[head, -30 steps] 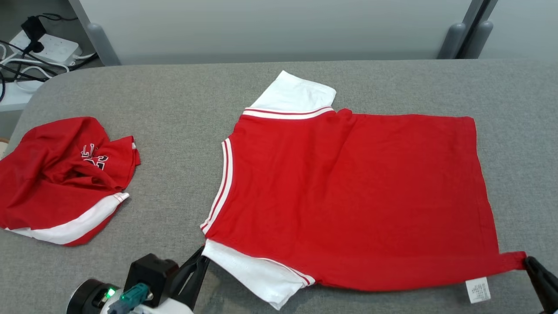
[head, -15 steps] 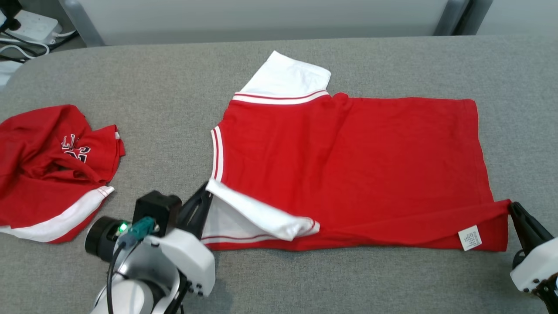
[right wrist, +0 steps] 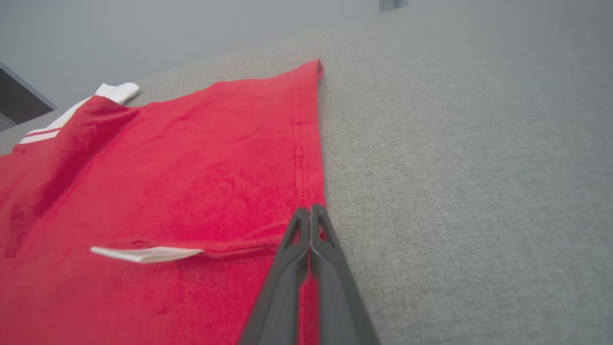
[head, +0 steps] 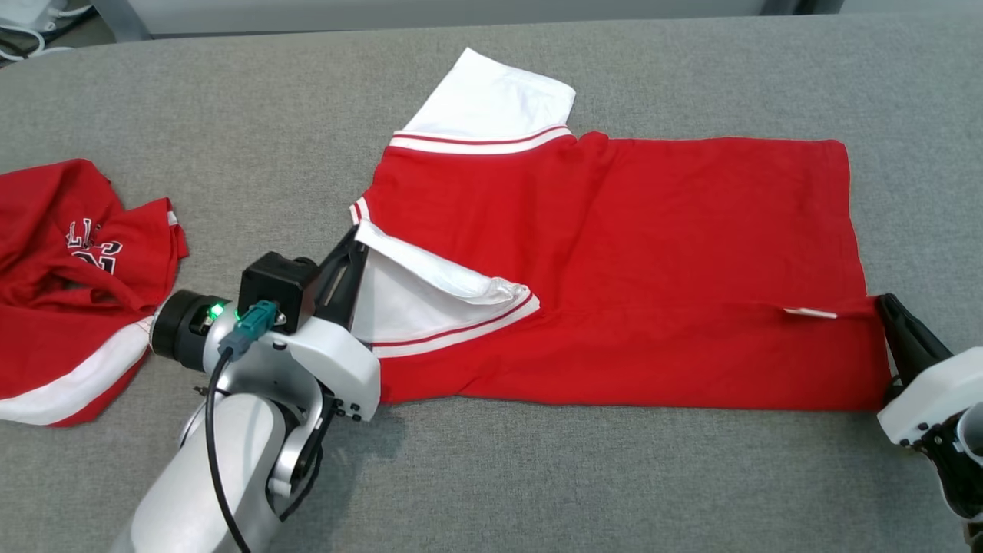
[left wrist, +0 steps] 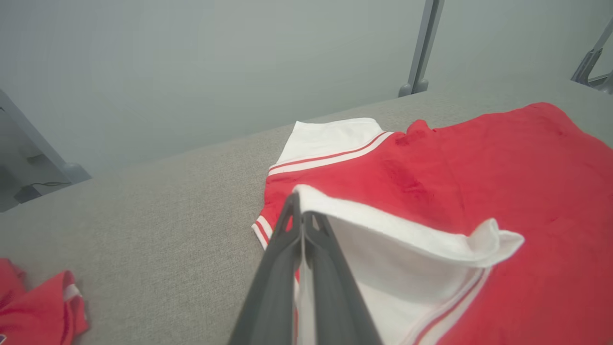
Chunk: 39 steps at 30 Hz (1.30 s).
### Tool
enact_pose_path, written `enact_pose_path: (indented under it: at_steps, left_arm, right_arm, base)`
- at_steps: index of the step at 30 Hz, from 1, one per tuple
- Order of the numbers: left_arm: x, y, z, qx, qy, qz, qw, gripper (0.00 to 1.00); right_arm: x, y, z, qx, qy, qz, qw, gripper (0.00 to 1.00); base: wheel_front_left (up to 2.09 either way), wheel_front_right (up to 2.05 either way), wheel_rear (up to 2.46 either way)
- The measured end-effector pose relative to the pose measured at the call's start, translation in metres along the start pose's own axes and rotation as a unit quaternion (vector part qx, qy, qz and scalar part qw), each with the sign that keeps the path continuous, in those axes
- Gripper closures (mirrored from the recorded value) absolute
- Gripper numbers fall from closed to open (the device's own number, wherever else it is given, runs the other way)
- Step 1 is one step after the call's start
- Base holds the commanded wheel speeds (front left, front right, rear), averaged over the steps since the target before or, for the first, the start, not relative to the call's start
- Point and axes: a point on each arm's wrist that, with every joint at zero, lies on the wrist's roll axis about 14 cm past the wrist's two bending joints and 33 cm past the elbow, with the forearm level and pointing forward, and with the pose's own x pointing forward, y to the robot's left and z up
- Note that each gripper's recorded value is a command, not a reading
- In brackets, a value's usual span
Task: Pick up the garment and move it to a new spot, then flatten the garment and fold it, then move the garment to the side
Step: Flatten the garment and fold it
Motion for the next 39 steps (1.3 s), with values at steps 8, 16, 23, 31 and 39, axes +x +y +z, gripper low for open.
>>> enact_pose_path:
  at_steps: [8,16,23,31,39]
  left_arm:
    - [0.026,0.008,-0.015,0.015,0.011,0.01,1.0,1.0]
    - [0.03,0.017,-0.03,0.025,0.036,0.024,0.999,1.0]
    - [0.037,0.006,-0.043,0.031,0.062,-0.005,0.998,1.0]
    - [0.048,0.004,-0.04,0.037,0.043,-0.004,0.998,0.0]
    - [0.042,0.004,-0.024,0.011,0.005,0.011,1.0,0.0]
  right_arm:
    - [0.016,-0.004,0.002,-0.01,-0.002,0.0,1.0,1.0]
    - [0.025,-0.005,0.002,-0.012,-0.001,-0.001,1.0,1.0]
    - [0.029,-0.003,-0.011,-0.016,0.023,0.002,1.0,1.0]
    - [0.03,-0.002,-0.006,-0.019,0.003,0.003,1.0,0.0]
    - [0.019,-0.003,0.026,-0.057,-0.065,0.006,0.996,0.0]
  base:
    - [0.0,0.0,0.0]
    - [0.0,0.0,0.0]
    - [0.0,0.0,0.0]
    - [0.0,0.0,0.0]
    - [0.0,0.0,0.0]
